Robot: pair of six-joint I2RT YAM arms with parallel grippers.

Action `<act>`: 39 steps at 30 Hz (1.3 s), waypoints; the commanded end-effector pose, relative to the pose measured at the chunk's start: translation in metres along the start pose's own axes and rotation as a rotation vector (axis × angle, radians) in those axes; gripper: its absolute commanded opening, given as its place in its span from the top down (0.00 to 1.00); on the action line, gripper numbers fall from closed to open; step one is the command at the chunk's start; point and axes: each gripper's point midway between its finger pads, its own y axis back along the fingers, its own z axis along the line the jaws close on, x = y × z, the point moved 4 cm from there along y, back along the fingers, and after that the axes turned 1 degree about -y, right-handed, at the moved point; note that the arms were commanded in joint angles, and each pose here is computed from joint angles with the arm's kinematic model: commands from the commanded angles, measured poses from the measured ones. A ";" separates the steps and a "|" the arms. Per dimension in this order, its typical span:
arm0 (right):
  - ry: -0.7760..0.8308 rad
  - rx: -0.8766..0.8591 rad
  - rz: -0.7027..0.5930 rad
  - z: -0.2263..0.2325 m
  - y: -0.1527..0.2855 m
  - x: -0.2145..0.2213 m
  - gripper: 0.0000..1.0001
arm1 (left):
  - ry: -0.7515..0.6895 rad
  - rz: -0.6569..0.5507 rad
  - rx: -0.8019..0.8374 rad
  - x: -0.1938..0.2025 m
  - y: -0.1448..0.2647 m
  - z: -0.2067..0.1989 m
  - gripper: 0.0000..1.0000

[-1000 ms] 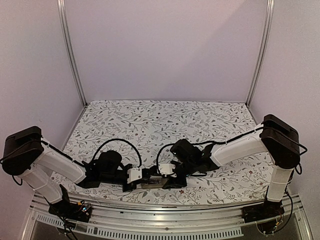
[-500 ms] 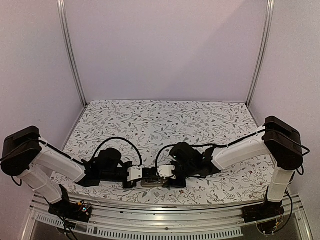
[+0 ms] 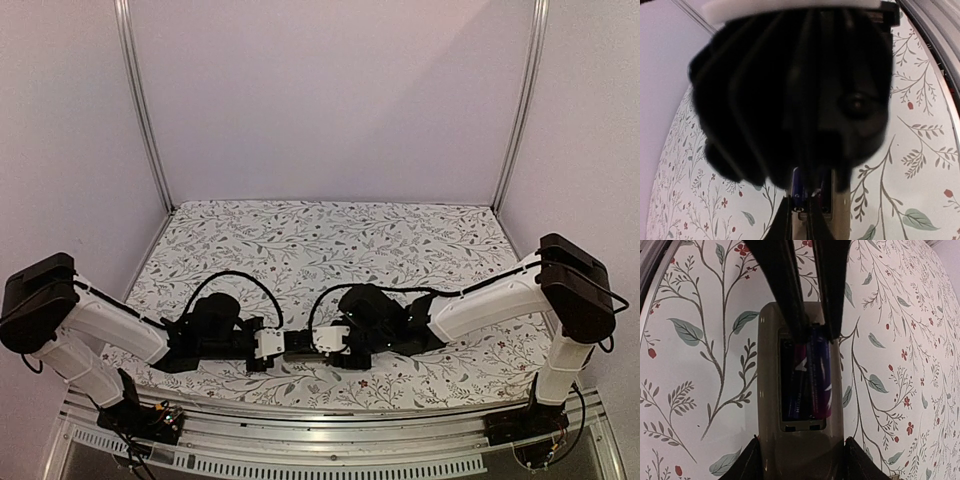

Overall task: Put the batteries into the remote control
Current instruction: Place the battery in the battery compartment.

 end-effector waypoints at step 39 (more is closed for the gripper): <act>0.025 0.053 0.005 0.002 -0.001 0.002 1.00 | -0.084 0.008 0.015 0.010 -0.006 0.001 1.00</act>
